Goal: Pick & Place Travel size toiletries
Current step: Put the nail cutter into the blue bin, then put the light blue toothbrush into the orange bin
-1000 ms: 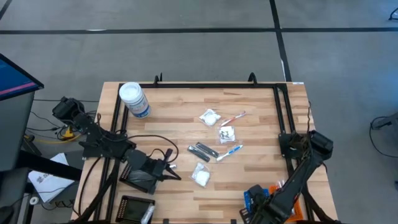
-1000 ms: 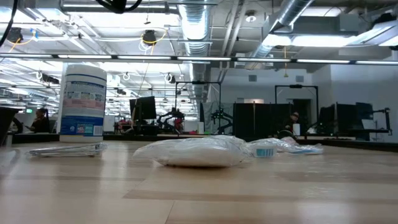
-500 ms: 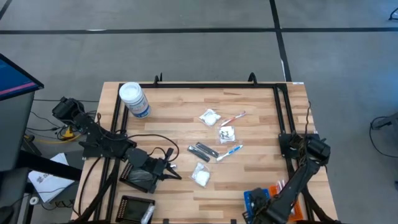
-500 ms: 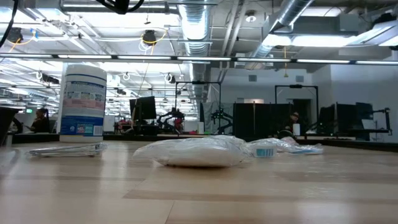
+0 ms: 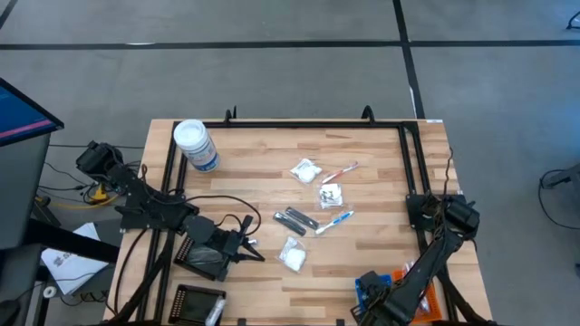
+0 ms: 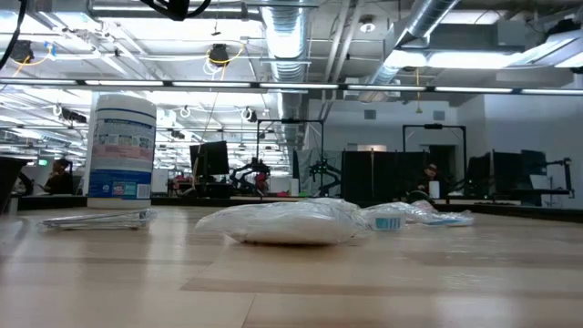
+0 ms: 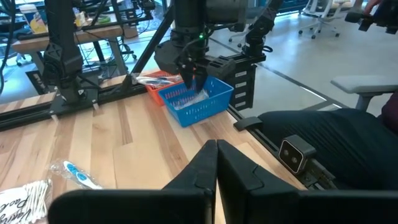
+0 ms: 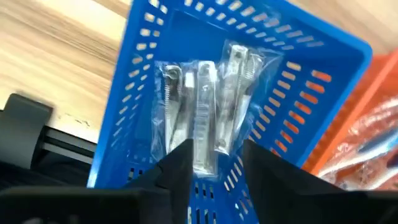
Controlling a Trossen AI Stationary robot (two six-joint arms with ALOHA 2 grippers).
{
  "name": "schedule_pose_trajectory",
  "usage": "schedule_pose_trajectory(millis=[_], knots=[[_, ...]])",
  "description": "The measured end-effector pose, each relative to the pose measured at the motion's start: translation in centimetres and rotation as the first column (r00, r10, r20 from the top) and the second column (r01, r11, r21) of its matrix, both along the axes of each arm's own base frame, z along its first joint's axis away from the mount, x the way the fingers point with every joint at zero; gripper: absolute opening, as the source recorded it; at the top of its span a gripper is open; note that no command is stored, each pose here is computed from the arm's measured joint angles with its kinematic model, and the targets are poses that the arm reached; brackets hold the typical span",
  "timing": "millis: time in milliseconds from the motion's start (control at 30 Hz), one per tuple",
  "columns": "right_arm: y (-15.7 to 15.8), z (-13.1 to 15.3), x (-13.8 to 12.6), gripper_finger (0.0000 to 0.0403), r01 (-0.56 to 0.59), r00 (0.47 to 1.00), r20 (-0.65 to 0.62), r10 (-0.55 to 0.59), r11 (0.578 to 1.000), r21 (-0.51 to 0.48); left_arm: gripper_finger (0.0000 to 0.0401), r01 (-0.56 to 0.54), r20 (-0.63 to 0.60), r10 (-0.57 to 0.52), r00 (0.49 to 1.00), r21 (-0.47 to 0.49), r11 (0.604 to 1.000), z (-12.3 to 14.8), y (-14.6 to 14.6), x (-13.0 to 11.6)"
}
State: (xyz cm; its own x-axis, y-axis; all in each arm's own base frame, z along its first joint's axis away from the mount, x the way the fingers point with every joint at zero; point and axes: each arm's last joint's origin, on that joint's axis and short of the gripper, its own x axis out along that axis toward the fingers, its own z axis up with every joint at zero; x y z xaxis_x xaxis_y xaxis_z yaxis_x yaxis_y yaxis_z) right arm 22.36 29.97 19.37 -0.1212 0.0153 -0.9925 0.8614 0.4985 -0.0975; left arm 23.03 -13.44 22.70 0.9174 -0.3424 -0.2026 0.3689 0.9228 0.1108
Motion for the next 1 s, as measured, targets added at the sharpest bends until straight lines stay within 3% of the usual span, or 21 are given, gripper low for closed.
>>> schedule_pose_trajectory(millis=[300, 567, 667, 833, 1000], knots=[[-0.8, 0.8, 1.3, 0.0192, -0.156, 0.988, 0.012, 0.155, 0.987, 0.038, 0.0001, -0.002, -0.001, 0.002, 1.0, -0.003, 1.0, 0.0, 0.0, 0.0], [-2.5, 4.5, 3.4, 0.0191, -0.301, 0.954, 0.003, 0.301, 0.953, 0.037, 0.0001, -0.008, -0.008, 0.008, 1.0, -0.022, 1.0, 0.0, 0.0, 0.0], [-3.8, 5.9, 4.3, 0.0181, -0.378, 0.925, 0.014, 0.379, 0.925, -0.03, 0.0001, -0.009, -0.009, 0.009, 1.0, -0.025, 1.0, 0.0, 0.0, 0.0], [-6.4, 7.9, 6.5, 0.0159, -0.531, 0.825, 0.047, 0.563, 0.802, -0.274, 0.0001, -0.01, -0.003, 0.01, 1.0, -0.035, 0.999, 0.1, 0.0, 0.0], [-9.3, 9.9, 9.3, 0.0134, -0.603, 0.692, -0.001, 0.722, 0.577, -0.551, 0.0001, -0.036, 0.061, 0.04, 0.997, -0.077, 0.996, 0.8, 0.8, 0.6]])
